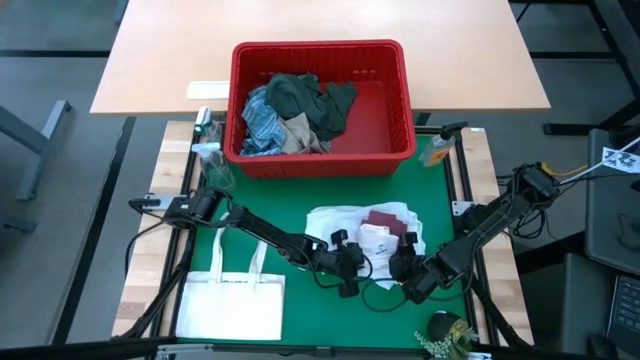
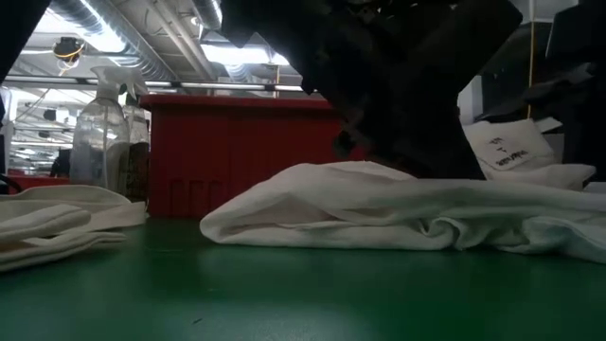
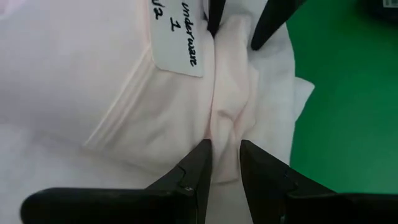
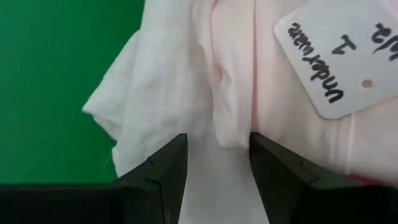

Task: Fold Laundry from Bin
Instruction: Fold the white underwear

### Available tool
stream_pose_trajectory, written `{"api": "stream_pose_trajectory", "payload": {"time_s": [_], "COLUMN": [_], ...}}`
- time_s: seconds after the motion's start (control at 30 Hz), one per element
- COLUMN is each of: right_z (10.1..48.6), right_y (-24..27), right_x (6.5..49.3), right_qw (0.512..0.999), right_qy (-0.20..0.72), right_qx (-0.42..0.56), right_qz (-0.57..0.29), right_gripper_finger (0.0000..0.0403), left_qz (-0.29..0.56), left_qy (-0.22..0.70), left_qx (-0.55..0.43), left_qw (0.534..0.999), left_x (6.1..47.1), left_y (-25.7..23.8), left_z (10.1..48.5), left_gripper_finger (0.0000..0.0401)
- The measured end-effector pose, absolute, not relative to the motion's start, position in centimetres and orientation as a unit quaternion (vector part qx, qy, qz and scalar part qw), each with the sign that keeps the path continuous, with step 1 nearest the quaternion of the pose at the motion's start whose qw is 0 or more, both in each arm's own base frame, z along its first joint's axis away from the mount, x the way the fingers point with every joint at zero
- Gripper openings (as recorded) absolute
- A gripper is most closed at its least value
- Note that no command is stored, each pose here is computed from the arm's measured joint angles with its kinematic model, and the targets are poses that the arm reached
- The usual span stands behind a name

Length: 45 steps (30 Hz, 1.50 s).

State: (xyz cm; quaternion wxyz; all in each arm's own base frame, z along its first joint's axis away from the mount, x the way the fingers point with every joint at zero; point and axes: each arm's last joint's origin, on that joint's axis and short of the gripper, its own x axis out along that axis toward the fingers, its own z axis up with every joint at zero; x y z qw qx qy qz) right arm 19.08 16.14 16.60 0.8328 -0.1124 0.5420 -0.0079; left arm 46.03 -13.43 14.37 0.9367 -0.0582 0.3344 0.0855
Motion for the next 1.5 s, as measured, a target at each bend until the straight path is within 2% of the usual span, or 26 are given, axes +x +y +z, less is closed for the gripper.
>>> {"api": "stream_pose_trajectory", "payload": {"time_s": [0.2, 0.5, 0.77, 0.97, 1.27, 1.5], "right_z": [18.1, 21.6, 23.1, 22.5, 19.1, 18.3], "right_y": [16.4, 16.9, 16.4, 15.5, 13.4, 12.7], "right_x": [19.2, 19.6, 19.9, 20.3, 20.5, 20.7], "right_qw": [0.821, 0.801, 0.812, 0.825, 0.815, 0.814], "right_qy": [0.559, 0.585, 0.542, 0.490, 0.518, 0.521], "right_qx": [-0.114, -0.123, -0.214, -0.257, -0.227, -0.217], "right_qz": [-0.001, 0.004, -0.042, -0.112, -0.128, -0.136], "right_gripper_finger": [0.0170, 0.0170, 0.0170, 0.0170, 0.0170, 0.0170], "left_qz": [0.061, 0.038, 0.092, 0.120, 0.155, 0.166], "left_qy": [0.340, 0.307, 0.279, 0.275, 0.285, 0.311], "left_qx": [-0.077, -0.104, -0.099, -0.105, -0.107, -0.097], "left_qw": [0.935, 0.945, 0.951, 0.948, 0.940, 0.931], "left_x": [46.0, 45.4, 45.6, 46.2, 46.7, 46.8], "left_y": [-13.6, -13.7, -12.2, -9.8, -7.5, -7.1], "left_z": [14.8, 18.6, 19.8, 19.7, 18.6, 17.0], "left_gripper_finger": [0.0080, 0.0080, 0.0080, 0.0080, 0.0080, 0.0080]}}
